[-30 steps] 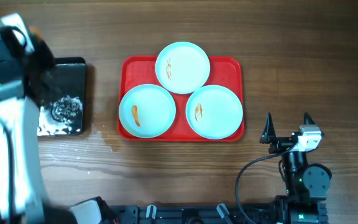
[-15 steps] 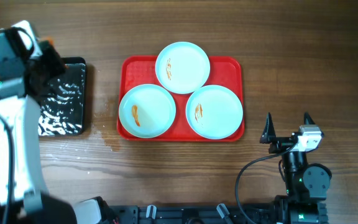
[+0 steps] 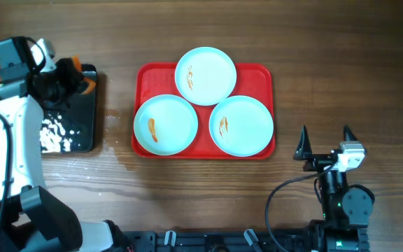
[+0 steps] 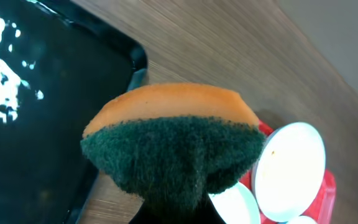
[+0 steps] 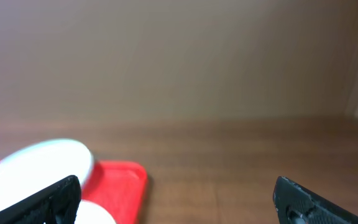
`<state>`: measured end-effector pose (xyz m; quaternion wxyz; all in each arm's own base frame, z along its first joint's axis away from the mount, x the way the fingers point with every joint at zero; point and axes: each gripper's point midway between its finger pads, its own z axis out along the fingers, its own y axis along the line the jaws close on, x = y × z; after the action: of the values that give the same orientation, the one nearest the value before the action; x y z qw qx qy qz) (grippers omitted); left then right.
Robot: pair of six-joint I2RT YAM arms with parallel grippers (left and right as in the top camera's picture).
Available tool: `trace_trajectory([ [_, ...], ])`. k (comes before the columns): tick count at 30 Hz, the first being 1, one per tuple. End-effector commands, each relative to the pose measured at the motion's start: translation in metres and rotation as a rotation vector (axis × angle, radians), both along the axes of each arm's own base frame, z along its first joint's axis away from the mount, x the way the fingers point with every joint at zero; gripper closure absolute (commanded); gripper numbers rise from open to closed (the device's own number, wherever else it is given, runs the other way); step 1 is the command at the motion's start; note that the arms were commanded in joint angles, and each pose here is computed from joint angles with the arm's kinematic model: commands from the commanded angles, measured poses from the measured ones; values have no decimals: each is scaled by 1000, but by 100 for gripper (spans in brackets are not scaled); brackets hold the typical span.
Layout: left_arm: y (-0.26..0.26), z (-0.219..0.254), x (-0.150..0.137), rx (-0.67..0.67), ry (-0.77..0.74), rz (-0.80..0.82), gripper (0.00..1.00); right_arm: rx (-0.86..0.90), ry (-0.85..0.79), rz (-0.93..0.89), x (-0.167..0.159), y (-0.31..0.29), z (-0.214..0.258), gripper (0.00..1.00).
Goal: Clean dirty plates on tray and stack at the side
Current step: 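Reach the right gripper over the red tray to the top plate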
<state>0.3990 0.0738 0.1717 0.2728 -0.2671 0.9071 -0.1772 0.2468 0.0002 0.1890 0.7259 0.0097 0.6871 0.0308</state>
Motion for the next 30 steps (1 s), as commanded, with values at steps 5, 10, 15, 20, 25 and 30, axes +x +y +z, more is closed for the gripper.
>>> trace_trajectory([
  [5, 17, 53, -11, 33, -134, 74, 96, 541, 5, 209, -4, 28, 14, 0],
  [10, 34, 45, -18, 110, -83, 140, 96, 835, -164, 346, -18, 31, 69, 0],
  [15, 32, 43, -19, 106, -75, 137, 96, 712, -485, 463, -61, 33, 164, 0],
  [20, 26, 44, -19, 30, -68, 174, 96, 398, -321, 455, -46, 57, 207, 0],
  [25, 20, 43, -20, -14, -64, 175, 96, 196, 111, 611, 3, 94, 203, 0],
  [30, 20, 42, -21, -16, -57, 175, 96, 136, 452, 844, 35, 128, 198, 0],
])
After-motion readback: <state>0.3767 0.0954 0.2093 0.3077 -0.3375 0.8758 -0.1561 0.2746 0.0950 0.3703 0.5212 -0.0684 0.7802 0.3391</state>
